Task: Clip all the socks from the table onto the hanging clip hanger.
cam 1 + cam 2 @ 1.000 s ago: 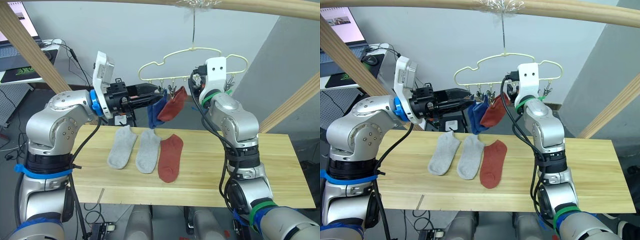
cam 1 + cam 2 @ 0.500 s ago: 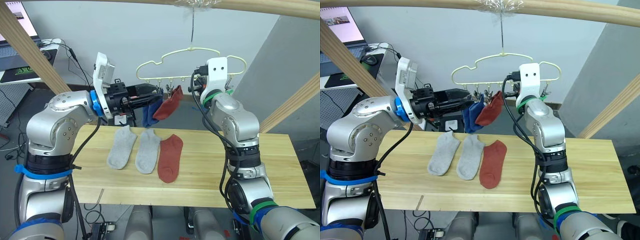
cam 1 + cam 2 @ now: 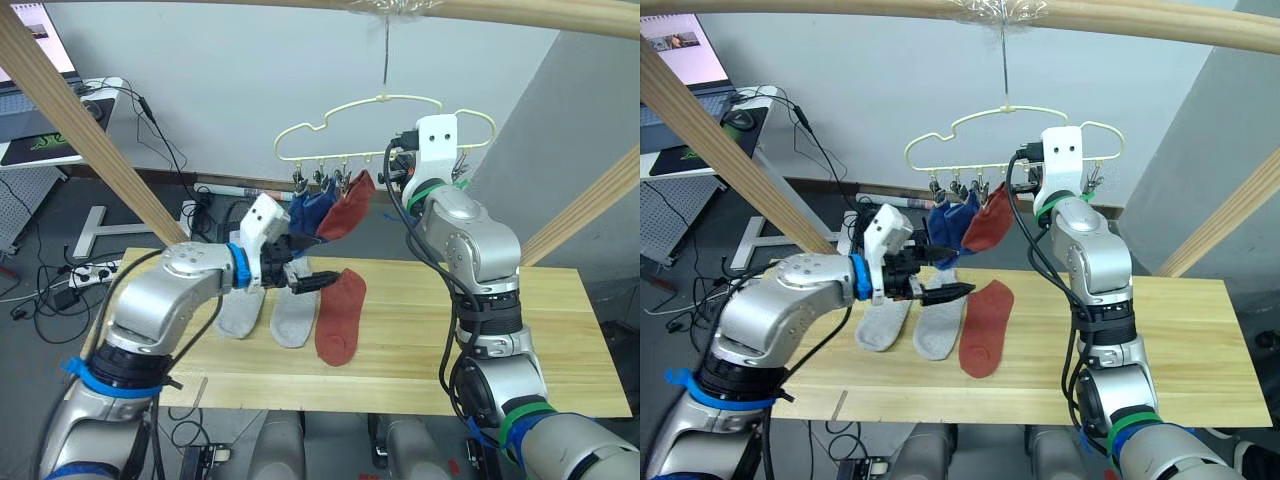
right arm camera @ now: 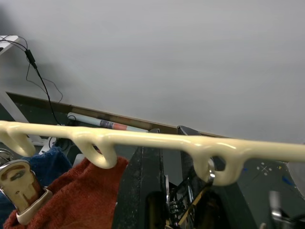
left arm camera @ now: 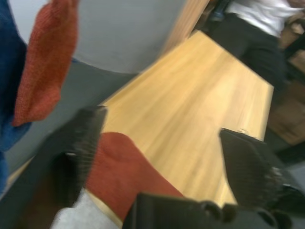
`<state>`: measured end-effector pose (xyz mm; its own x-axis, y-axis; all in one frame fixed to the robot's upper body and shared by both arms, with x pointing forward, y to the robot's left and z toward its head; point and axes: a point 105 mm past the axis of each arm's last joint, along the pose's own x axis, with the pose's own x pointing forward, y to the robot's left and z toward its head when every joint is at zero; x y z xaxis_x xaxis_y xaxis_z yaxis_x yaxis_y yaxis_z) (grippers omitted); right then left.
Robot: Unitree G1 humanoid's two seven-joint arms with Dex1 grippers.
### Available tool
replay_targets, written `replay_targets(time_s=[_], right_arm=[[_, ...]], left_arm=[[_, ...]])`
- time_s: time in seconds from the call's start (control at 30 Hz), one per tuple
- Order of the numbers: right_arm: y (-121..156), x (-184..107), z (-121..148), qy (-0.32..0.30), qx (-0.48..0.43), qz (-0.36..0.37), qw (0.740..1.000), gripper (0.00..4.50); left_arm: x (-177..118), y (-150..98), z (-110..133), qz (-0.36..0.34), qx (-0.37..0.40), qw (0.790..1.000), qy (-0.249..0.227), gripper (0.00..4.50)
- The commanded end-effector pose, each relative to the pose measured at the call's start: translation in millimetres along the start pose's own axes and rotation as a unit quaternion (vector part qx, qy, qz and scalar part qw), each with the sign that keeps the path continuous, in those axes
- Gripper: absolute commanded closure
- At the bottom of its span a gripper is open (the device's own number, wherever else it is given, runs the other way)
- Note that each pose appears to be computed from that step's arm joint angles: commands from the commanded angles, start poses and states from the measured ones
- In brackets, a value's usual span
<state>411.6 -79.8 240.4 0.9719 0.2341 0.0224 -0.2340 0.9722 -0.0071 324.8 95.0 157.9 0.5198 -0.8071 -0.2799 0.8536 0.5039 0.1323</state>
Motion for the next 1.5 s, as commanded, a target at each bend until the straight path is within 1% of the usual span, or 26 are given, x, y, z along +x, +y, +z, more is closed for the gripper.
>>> replay_targets(time_s=[0.03,0.07,0.13,0.2,0.23,0.37,0.57,0.73,0.8,0.83,0.9,1.03,1.13,1.43,1.47,1.5], right_arm=[[6.5,-5.7,26.9,-0.044,-0.002,0.013,0.999,4.35],[6.8,-5.9,27.3,-0.044,-0.002,0.013,0.999,4.35],[7.3,-6.3,28.3,-0.045,-0.002,0.014,0.999,4.35],[7.5,-6.8,29.7,-0.046,-0.002,0.015,0.999,4.35],[7.7,-7.1,30.7,-0.047,-0.002,0.015,0.999,4.35],[9.1,-7.6,34.1,-0.050,-0.003,0.018,0.999,4.35],[9.6,-8.4,37.1,-0.052,-0.004,0.019,0.998,4.35],[7.6,-9.5,38.4,-0.054,-0.006,0.015,0.998,4.35],[6.8,-10.0,38.6,-0.054,-0.006,0.014,0.998,4.35],[6.5,-10.3,38.7,-0.054,-0.006,0.013,0.998,4.35],[6.0,-10.9,39.0,-0.053,-0.006,0.012,0.998,4.35],[5.2,-11.8,39.1,-0.053,-0.006,0.009,0.999,4.35],[5.0,-12.1,39.0,-0.052,-0.005,0.008,0.999,4.35],[4.7,-12.6,38.4,-0.052,-0.004,0.006,0.999,4.35],[4.4,-12.6,38.1,-0.052,-0.004,0.006,0.999,4.35],[4.2,-12.6,37.9,-0.051,-0.004,0.006,0.999,4.35]], left_arm=[[16.0,5.4,-5.1,0.039,0.002,0.999,-0.018,0.03],[21.2,4.5,-10.0,0.040,0.003,0.999,-0.014,0.03],[33.1,1.7,-29.8,0.040,0.022,0.999,0.027,0.03],[43.6,-0.6,-45.4,0.040,0.049,0.997,0.054,0.03],[49.0,-3.2,-50.7,0.035,0.069,0.995,0.058,0.03],[64.7,-5.4,-71.4,0.029,0.097,0.992,0.082,0.03],[85.2,2.1,-81.4,0.040,0.104,0.990,0.089,0.03],[98.5,7.7,-87.0,0.047,0.096,0.989,0.098,0.03],[101.2,6.6,-95.7,0.044,0.090,0.988,0.120,0.03],[101.9,3.6,-103.6,0.034,0.083,0.986,0.140,0.03],[101.9,-1.8,-114.5,0.016,0.068,0.983,0.167,0.03],[99.4,-5.9,-124.3,0.002,0.050,0.980,0.193,0.03],[98.2,-5.0,-127.1,0.005,0.050,0.979,0.198,0.57],[98.4,-6.1,-124.1,-0.004,0.048,0.980,0.193,3.21],[98.7,-6.4,-123.9,-0.005,0.048,0.980,0.193,3.41],[98.9,-6.6,-123.9,-0.005,0.049,0.980,0.193,3.71]])
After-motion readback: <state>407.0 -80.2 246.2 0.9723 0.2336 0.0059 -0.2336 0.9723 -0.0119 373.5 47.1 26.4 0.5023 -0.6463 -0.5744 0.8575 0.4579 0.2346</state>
